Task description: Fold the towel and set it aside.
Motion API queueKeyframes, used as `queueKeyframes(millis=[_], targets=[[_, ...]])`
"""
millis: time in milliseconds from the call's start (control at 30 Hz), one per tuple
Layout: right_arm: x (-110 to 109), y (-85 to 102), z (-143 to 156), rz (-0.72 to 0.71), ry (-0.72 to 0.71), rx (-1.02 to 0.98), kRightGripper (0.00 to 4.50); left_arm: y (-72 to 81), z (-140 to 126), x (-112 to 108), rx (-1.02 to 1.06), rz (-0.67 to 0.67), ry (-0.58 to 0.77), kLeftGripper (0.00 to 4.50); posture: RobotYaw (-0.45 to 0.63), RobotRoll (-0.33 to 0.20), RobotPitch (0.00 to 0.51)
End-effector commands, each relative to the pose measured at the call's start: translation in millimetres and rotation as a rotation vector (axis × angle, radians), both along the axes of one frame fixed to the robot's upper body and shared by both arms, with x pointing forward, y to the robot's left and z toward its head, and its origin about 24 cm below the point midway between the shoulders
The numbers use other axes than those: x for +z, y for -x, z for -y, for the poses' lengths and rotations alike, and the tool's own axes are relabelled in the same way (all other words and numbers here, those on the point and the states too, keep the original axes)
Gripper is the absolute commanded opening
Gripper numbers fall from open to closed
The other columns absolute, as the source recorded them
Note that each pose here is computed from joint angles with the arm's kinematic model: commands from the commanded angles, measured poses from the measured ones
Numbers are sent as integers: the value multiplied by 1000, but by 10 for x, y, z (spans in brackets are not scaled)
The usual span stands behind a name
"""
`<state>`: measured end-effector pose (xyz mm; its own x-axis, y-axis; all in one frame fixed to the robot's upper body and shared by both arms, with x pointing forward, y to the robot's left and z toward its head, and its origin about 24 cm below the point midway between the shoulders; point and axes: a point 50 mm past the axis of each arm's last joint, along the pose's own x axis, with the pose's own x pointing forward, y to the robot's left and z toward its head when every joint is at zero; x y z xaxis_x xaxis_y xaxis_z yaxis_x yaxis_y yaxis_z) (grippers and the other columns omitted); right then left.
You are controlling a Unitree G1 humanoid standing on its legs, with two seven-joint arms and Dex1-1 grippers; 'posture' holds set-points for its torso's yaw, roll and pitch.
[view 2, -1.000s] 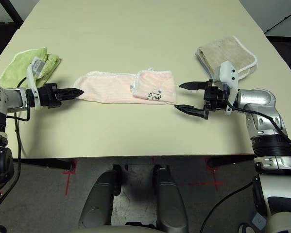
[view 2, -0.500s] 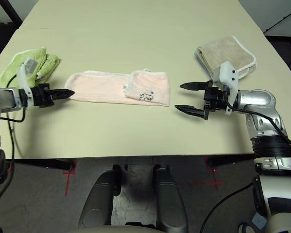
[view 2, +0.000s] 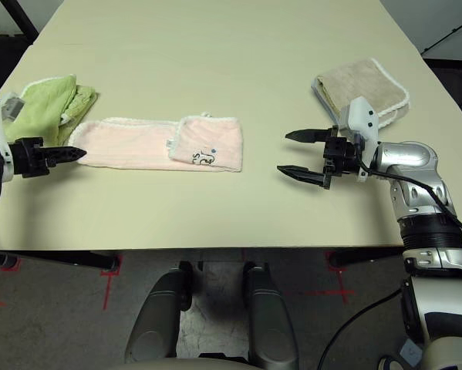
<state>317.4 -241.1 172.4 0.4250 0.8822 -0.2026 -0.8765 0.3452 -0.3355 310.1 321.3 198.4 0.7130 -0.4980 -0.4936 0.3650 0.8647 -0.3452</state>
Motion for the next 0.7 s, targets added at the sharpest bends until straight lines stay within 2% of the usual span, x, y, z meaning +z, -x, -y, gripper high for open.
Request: queueKeyframes(millis=[33, 133, 267, 700], targets=[[-12, 1, 4, -2, 3, 1, 4500, 13, 54, 79, -70, 22, -47, 86, 40, 0, 219], [-11, -2, 12, -1, 4, -5, 4500, 23, 275, 299, -202, 65, 13, 86, 47, 0, 220], [-9, -16, 11, -1, 2, -11, 4500, -5, 542, 458, -316, 122, 55, 86, 51, 0, 220], [-3, -29, 3, 2, -1, -17, 4500, -237, 1293, 626, -518, 239, 139, 86, 46, 0, 220]])
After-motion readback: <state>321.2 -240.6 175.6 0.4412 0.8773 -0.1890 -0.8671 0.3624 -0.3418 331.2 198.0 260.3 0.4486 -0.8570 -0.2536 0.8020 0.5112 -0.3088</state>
